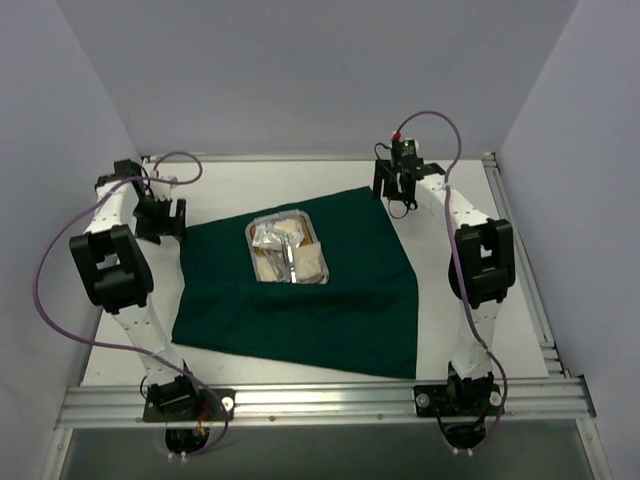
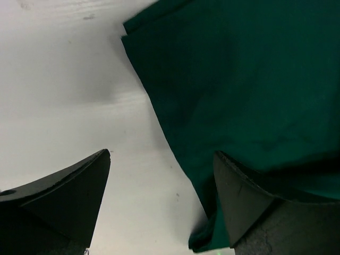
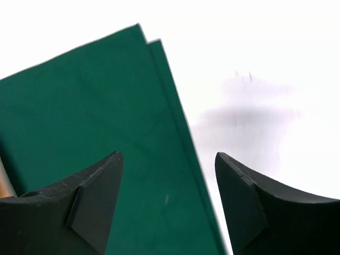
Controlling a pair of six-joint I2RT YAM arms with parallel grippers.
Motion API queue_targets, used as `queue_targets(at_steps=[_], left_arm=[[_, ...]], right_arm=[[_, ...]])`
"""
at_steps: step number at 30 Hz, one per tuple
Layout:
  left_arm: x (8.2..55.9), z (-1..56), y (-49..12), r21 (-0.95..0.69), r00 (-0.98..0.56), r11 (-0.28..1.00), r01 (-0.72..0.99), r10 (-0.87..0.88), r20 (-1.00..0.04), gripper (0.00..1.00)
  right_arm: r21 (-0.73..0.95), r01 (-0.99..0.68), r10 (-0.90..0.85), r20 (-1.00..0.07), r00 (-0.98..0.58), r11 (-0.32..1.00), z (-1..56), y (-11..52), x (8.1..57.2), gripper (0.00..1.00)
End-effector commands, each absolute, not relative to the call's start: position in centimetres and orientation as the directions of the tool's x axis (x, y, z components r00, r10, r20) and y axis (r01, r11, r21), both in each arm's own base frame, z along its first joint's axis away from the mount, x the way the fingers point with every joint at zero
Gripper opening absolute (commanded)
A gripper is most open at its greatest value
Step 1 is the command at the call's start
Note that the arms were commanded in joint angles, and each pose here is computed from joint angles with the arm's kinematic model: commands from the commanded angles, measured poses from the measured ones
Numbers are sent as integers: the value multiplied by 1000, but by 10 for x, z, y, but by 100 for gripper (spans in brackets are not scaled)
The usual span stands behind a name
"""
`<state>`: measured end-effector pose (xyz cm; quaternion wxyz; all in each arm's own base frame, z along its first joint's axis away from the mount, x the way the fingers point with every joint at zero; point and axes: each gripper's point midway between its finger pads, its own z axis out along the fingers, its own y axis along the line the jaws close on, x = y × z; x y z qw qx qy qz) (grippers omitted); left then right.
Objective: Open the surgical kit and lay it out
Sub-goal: Open the surgical kit at the center of the board, then smooth out the surgical kit at the center of the board.
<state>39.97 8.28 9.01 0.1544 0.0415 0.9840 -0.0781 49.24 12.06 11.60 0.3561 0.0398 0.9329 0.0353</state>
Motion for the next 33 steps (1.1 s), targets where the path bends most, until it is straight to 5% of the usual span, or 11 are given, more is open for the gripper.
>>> queue_targets(at_steps=[1,7,13,17,21,25,33], left_arm=[[432,77,90,-123,-941,992,29,-14,-339,87],[434,30,65,-157,-967,986,57,15,-256,86],[431,1,41,-213,-980,973,86,43,-196,68],[432,-12,31,-234,-984,967,103,66,-163,48],[438,-11,25,-260,-984,959,108,66,-167,3],[464,3,30,-237,-967,963,126,66,-248,2],[548,59,70,-68,-897,996,50,15,-441,2]], right_arm=[[66,-35,14,-628,-778,997,80,119,521,66],[91,-77,-15,-545,-839,993,16,133,538,65],[167,-118,-19,-499,-866,979,-15,154,524,56],[189,-134,-24,-492,-870,973,-21,164,521,42],[215,-133,-11,-489,-872,968,-22,168,522,19],[276,-123,38,-513,-857,953,-13,174,533,0],[461,37,329,-571,-752,886,8,170,586,0]])
